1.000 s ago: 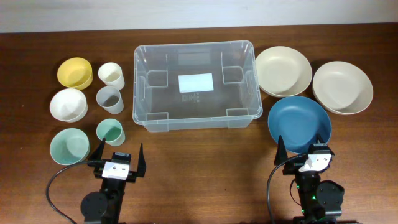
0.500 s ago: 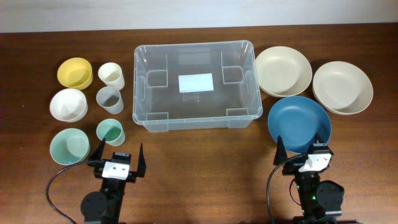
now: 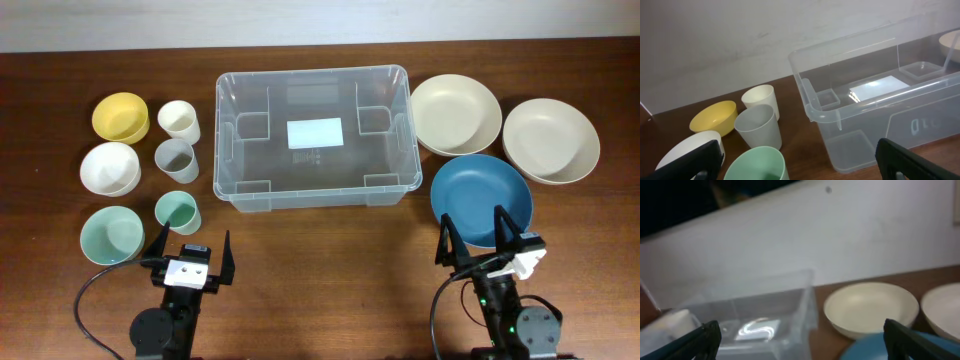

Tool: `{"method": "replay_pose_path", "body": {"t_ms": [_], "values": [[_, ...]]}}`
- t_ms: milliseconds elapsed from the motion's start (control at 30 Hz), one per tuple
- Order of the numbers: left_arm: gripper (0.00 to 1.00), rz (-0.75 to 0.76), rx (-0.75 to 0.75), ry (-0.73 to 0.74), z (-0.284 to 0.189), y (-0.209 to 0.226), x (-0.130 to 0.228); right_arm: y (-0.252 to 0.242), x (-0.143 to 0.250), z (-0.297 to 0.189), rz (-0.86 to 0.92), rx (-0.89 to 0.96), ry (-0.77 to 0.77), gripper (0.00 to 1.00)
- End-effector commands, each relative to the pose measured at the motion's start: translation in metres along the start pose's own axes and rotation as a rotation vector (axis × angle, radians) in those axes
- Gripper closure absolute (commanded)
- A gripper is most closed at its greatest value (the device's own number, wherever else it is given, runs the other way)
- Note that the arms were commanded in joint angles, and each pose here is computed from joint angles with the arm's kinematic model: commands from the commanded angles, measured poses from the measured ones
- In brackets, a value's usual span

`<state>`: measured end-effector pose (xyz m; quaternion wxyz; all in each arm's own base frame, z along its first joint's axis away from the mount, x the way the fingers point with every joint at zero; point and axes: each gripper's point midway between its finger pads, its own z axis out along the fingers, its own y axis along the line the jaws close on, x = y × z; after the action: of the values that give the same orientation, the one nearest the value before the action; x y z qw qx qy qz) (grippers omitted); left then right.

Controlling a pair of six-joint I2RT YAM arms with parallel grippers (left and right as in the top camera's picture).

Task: Pack container
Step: 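Move the right gripper to the teal-blue bowl's rim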

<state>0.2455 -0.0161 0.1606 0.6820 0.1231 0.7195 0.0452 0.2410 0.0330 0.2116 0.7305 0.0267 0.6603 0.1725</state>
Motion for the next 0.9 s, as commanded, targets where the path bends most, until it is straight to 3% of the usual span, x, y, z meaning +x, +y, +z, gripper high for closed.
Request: {"method": "replay_pose_path", "body": {"t_ms": [0,133,267,433,667,867], "values": [[0.0,0.011,0.005,-0.002,0.0,-0.001,0.001,0.011,-0.045,-0.005,0.013,-0.005,-0.086,0.01],[0.0,0.011,0.005,-0.002,0.0,-0.001,0.001,-0.014,-0.073,-0.013,0.025,0.207,-0.063,0.02],[0.0,0.011,0.005,-0.002,0.0,-0.001,0.001,-0.041,-0.058,-0.027,0.038,0.441,0.231,0.01],[0.0,0.011,0.005,-0.002,0.0,-0.001,0.001,-0.047,-0.035,-0.023,0.114,0.548,0.537,0.01],[0.0,0.011,0.005,-0.002,0.0,-0.001,0.001,-0.001,-0.006,0.016,0.273,0.308,0.82,0.01],[0.0,0.012,0.005,-0.002,0.0,-0.001,0.001,-0.064,0.025,-0.005,0.442,0.735,0.885,0.01]]}}
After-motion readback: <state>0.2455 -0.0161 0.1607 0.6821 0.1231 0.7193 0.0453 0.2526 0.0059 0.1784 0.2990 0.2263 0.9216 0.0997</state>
